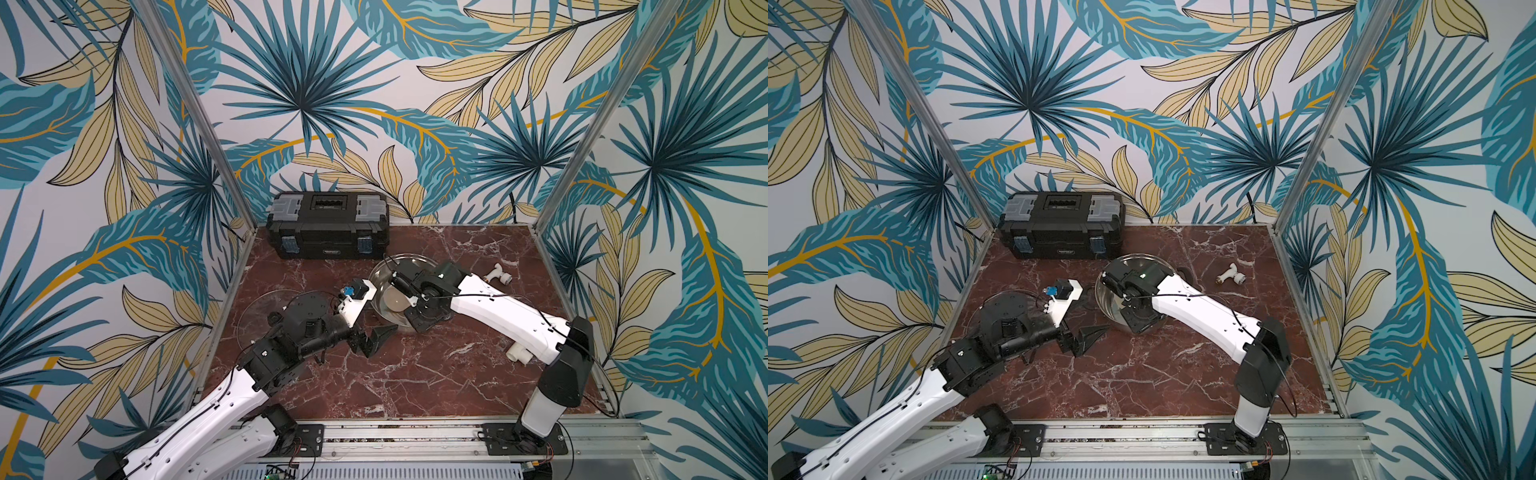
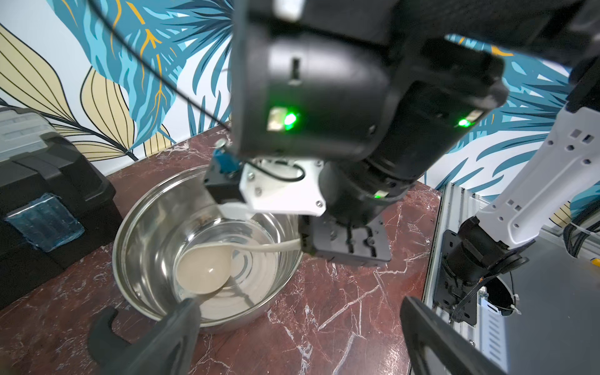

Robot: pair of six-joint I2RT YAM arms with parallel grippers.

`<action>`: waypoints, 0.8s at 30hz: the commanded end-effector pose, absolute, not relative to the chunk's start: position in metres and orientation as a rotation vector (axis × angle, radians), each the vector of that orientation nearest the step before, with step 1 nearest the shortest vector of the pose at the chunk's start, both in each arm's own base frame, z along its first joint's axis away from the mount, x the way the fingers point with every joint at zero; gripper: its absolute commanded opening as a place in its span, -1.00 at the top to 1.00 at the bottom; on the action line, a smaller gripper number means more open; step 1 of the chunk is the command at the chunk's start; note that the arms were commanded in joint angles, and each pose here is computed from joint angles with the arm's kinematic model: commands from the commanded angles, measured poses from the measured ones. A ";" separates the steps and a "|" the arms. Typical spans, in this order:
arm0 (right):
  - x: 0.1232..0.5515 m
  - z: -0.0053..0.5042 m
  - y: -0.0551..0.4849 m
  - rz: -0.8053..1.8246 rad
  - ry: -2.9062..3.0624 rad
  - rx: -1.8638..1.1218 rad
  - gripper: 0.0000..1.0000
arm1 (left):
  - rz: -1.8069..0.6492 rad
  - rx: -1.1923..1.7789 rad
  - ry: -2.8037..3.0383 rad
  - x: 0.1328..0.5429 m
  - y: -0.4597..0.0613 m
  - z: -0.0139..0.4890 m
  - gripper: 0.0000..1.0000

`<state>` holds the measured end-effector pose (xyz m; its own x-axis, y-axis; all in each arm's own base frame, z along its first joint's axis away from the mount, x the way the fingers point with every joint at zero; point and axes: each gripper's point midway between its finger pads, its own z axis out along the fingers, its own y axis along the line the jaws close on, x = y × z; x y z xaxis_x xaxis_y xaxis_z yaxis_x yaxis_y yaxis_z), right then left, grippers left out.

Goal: Stir the soup with a spoon
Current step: Stir the soup in the pan with a stick, then place the spoon at the center of the board.

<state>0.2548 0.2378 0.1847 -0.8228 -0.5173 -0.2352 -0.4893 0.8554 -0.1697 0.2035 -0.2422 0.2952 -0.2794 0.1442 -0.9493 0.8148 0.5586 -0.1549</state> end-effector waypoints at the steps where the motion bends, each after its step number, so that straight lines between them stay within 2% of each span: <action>1: 0.250 0.197 0.213 -0.205 2.725 -0.677 1.00 | -0.805 0.792 1.790 0.200 -0.238 0.284 -1.00; 7: 0.248 0.211 0.201 -0.237 2.694 -0.661 1.00 | -0.814 0.734 1.772 0.199 -0.233 0.292 -1.00; 12: 0.253 0.258 0.203 -0.111 2.563 -0.575 1.00 | -0.764 0.665 1.759 0.202 -0.218 0.306 -1.00; 17: 0.227 0.300 0.223 0.277 2.427 -0.600 1.00 | -0.604 0.501 1.802 0.214 -0.184 0.308 -1.00; 24: 0.153 0.276 0.277 0.888 2.456 -0.805 1.00 | -0.557 0.388 1.775 0.206 -0.156 0.312 -1.00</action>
